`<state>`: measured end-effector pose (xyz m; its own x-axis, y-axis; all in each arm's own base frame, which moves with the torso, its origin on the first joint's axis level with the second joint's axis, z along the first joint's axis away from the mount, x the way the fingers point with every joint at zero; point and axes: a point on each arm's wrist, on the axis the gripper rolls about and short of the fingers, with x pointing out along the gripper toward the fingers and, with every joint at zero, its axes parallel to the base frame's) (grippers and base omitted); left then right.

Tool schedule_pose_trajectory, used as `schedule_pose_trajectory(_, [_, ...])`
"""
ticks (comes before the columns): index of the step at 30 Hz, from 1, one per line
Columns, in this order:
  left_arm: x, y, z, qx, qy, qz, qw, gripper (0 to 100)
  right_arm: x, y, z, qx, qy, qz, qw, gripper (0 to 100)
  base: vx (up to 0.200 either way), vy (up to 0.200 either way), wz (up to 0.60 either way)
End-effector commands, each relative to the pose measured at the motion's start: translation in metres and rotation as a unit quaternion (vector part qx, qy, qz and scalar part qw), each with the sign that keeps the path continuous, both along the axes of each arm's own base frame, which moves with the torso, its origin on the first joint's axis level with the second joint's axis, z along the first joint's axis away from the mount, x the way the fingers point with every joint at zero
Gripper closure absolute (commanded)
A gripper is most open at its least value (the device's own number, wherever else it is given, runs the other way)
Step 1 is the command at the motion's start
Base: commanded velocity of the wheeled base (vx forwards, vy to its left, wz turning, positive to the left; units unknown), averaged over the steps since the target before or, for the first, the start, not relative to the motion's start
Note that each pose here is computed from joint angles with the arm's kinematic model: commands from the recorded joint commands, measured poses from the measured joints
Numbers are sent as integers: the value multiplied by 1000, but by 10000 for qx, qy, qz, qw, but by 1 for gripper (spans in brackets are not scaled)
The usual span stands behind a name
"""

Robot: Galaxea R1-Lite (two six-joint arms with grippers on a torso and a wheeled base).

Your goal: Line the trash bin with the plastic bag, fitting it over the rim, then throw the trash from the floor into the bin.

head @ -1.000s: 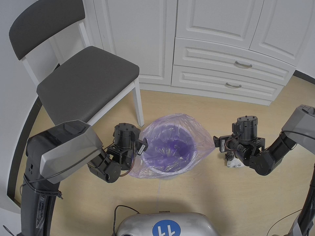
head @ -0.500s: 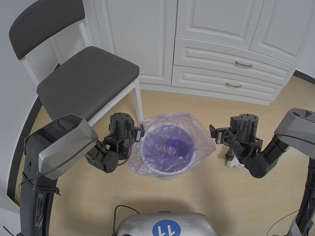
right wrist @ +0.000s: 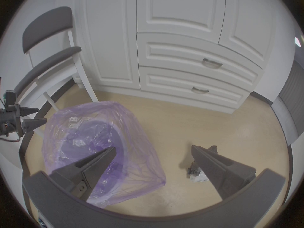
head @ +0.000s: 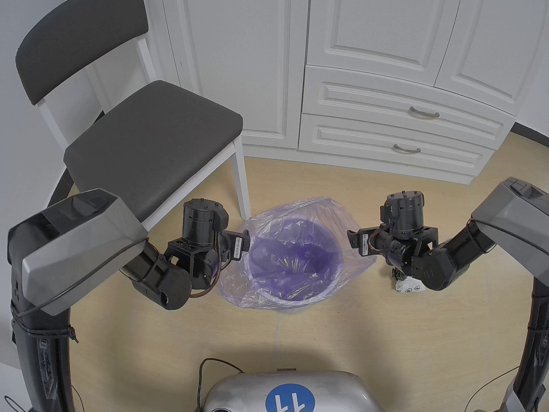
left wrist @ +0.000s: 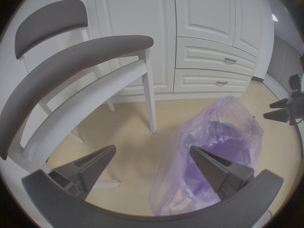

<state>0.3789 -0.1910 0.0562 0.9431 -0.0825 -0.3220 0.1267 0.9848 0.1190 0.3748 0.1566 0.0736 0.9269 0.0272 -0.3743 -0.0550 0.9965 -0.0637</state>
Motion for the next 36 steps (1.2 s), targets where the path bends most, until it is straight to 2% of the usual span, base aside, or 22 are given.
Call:
schedule_pose_trajectory(1, [-20, 0, 25, -297, 365, -451, 9979, 0, 19, 13, 24, 352, 113, 14, 9993, 0, 0, 0, 0])
schedule_pose_trajectory(3, [-22, 0, 24, -319, 712, -729, 9943, 0, 23, 15, 16, 383, 220, 3, 9990, 0, 0, 0, 0])
schedule_pose_trajectory(5, [-20, -2, 23, -390, 899, -814, 9918, 0, 28, 17, 9, 461, 252, -38, 9986, 0, 0, 0, 0])
schedule_pose_trajectory(9, [-11, -3, 25, -565, 1022, -733, 9905, 0, 36, 18, -1, 643, 294, -156, 9974, 0, 0, 0, 0])
schedule_pose_trajectory(10, [-7, -1, 25, -599, 1070, -661, 9903, 0, 40, 19, -9, 830, 336, -256, 9957, 0, 0, 0, 0])
schedule_pose_trajectory(13, [-1, 8, 22, -643, 1103, -498, 9906, 0, 46, 20, -18, 1069, 335, -348, 9931, 0, 0, 0, 0])
schedule_pose_trajectory(16, [3, 13, 20, -782, 1134, -364, 9898, 0, 53, 22, -28, 1113, 366, -349, 9925, 0, 0, 0, 0])
schedule_pose_trajectory(19, [8, 10, 13, -1003, 1213, -245, 9872, 0, 61, 19, -27, 1151, 262, -454, 9920, 0, 0, 0, 0])
schedule_pose_trajectory(26, [16, 5, -5, -1094, 1293, -176, 9854, 0, 64, 12, -22, 1304, 197, -565, 9897, 0, 0, 0, 0])
schedule_pose_trajectory(30, [30, 2, -15, -1310, 1243, 60, 9835, 0, 68, 12, -21, 1346, 142, -572, 9891, 0, 0, 0, 0])
schedule_pose_trajectory(33, [40, 7, -14, -1342, 1063, 420, 9843, 0, 73, 10, -20, 1471, -118, -549, 9875, 0, 0, 0, 0])
schedule_pose_trajectory(36, [43, 9, -13, -1431, 1006, 501, 9833, 0, 78, 9, -23, 1522, -366, -515, 9863, 0, 0, 0, 0])
